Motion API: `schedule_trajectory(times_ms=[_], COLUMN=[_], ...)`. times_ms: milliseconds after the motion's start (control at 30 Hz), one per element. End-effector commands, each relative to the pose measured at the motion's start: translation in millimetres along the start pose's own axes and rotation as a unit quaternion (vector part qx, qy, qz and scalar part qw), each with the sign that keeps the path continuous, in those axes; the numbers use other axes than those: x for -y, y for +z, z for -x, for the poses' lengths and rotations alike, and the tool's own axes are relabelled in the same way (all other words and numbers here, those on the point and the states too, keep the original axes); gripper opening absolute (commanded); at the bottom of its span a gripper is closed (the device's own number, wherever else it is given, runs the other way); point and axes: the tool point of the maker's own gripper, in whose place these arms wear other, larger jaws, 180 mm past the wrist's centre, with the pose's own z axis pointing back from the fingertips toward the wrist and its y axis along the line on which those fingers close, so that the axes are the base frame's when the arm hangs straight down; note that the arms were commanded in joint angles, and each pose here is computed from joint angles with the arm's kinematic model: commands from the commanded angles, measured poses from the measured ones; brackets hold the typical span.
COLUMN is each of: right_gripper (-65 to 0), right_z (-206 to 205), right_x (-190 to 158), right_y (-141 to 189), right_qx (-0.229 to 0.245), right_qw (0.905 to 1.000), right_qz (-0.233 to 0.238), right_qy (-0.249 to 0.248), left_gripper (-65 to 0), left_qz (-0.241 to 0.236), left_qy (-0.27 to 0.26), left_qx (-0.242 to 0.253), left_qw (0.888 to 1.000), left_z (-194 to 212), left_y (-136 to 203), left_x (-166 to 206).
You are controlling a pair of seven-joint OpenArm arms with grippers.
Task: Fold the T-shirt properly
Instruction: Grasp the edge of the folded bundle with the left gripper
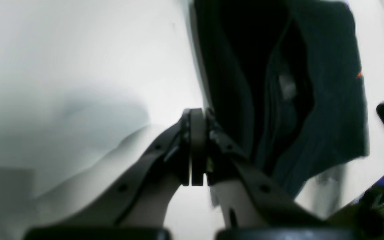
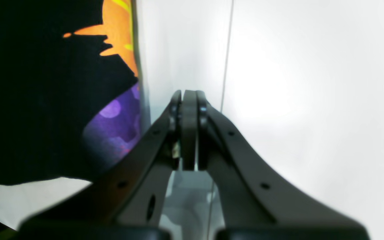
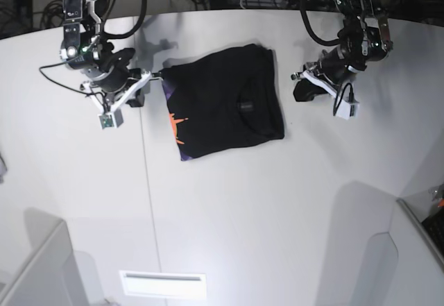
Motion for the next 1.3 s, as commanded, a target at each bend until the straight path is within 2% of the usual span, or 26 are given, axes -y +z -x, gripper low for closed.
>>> schedule_trajectory(times_ms=[0, 67, 133, 200, 233, 467, 667, 1033, 1267], right_gripper=[-65.0, -65.0, -65.0, -65.0, -65.0, -65.0, -65.0, -65.0, -65.0], right_z=[-13.9, -13.6, -13.5, -13.5, -13.6, -12.3, -11.4, -10.7, -11.5], right_x=[0.2, -1.5, -2.1, -2.1, -1.5, -1.9, -1.6, -2.3, -2.0], right_y=[3.2, 2.9, 2.8, 2.8, 2.9, 2.6, 2.1, 2.0, 2.4], right_qx=[0.023, 0.023, 0.022, 0.022, 0.023, 0.021, 0.02, 0.019, 0.02], right_qw=[0.9997, 0.9997, 0.9997, 0.9997, 0.9997, 0.9998, 0.9998, 0.9998, 0.9998], right_qz=[-0.001, -0.003, -0.004, -0.004, -0.003, -0.004, -0.004, -0.005, -0.004], right_qy=[0.005, 0.006, 0.006, 0.006, 0.006, 0.006, 0.005, 0.004, 0.002], left_gripper=[-44.3, -24.8, -9.7, -3.0, -2.3, -9.2, -9.2, -9.4, -9.5], left_qz=[0.024, 0.044, 0.063, 0.072, 0.073, 0.078, 0.102, 0.095, 0.101], left_qy=[0.007, 0.028, 0.05, 0.064, 0.066, 0.084, 0.077, 0.103, 0.101], left_qx=[0.015, 0.021, 0.023, 0.022, 0.023, 0.01, -0.023, -0.043, -0.063], left_qw=[1.0, 0.998, 0.996, 0.995, 0.995, 0.993, 0.992, 0.989, 0.988], left_z=[-6.9, -8.9, -8.9, -6.8, -8.7, -9.6, 8.2, 18.8, 31.0], left_y=[0.9, 0.0, -2.1, -4.4, -5.8, -24.5, -38.8, -51.5, -57.3], left_x=[9.7, 14.0, 17.8, 18.1, 17.8, 13.1, 33.7, 23.7, 29.8])
